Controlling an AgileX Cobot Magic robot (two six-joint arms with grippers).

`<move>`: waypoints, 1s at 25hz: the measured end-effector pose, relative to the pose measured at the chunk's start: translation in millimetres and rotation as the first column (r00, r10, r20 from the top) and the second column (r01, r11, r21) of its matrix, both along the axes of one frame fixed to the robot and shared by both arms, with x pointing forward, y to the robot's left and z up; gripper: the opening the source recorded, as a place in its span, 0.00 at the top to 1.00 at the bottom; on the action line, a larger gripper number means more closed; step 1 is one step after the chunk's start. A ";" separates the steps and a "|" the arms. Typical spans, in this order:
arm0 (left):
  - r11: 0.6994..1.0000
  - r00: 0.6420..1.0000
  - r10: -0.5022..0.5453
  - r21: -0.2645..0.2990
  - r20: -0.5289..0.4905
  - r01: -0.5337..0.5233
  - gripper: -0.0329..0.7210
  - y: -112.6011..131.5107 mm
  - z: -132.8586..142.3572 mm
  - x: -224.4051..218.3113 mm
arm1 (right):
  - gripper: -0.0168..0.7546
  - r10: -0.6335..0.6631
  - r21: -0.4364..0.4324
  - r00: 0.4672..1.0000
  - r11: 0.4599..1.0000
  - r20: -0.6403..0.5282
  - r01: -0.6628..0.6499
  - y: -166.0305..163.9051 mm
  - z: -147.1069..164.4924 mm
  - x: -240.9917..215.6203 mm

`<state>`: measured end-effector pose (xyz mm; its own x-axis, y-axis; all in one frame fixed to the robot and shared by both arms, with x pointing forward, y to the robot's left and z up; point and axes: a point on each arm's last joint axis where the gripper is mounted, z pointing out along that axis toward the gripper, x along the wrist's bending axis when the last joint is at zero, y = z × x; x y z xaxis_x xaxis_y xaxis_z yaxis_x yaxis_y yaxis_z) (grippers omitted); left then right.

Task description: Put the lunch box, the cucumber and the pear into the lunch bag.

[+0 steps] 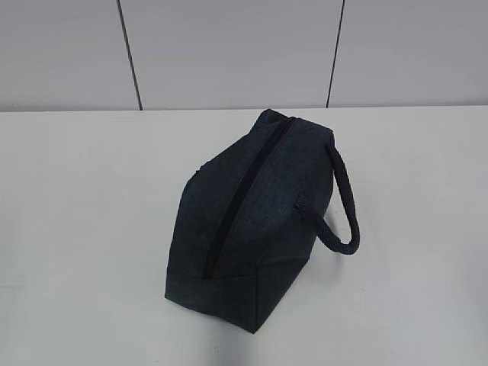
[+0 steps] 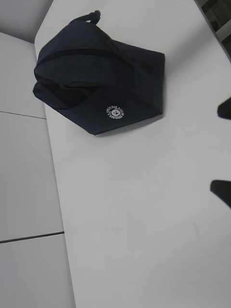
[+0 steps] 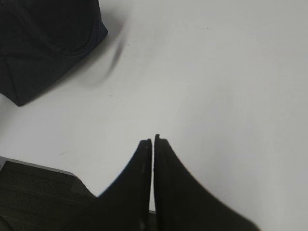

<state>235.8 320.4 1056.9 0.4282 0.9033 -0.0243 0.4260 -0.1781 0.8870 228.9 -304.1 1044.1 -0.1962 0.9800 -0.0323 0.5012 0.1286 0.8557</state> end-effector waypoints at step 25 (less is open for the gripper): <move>0.847 0.847 0.531 0.000 0.001 -0.531 0.64 -4.6 0.1 -10.3 | 0.96 -0.235 0.000 0.972 0.972 -0.001 0.235 2.4 -0.2 -1.0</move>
